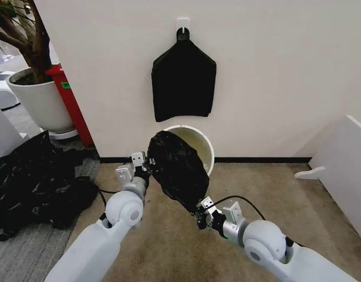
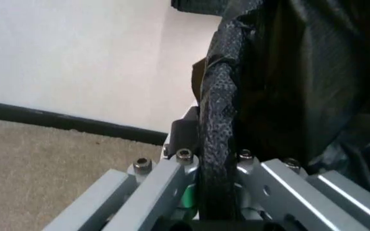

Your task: Place the garbage bag over the trash bin.

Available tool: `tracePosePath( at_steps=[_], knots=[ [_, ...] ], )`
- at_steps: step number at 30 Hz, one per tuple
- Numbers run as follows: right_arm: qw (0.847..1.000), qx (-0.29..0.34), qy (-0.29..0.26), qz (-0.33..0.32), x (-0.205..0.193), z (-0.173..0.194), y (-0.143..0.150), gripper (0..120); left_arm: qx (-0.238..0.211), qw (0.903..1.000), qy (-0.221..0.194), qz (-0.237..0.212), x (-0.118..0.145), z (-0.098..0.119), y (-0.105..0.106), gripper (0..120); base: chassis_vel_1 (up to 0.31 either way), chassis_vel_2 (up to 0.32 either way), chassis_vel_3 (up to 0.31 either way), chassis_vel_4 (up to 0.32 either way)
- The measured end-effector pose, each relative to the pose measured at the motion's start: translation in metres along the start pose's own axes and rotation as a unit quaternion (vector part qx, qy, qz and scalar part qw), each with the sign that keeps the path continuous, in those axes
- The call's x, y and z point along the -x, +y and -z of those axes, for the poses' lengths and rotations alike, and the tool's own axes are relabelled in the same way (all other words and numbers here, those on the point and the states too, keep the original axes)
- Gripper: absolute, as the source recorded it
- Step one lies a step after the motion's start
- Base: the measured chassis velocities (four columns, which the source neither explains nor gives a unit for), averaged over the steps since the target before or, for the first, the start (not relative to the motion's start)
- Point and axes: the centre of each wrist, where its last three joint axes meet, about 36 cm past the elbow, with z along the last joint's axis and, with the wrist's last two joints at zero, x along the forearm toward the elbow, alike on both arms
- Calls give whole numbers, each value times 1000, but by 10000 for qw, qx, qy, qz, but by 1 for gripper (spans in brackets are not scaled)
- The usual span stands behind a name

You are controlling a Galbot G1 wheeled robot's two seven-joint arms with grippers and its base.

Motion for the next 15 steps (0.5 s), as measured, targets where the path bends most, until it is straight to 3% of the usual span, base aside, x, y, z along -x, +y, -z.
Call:
tracePosePath(
  at_steps=[7,11,15],
  knots=[
    [9983,-50,-106,-574,7,-8,-20,0,-16,10000,52,-21,-4,-2,-1,1,0,0,0,0],
    [9970,10,-196,-748,-4,0,-6,0,-18,10000,56,9,-2,-4,-1,1,0,0,0,0],
    [9967,18,-217,-786,-26,6,11,18,-35,9999,-12,116,5,0,-1,1,0,0,0,0]
  ],
)
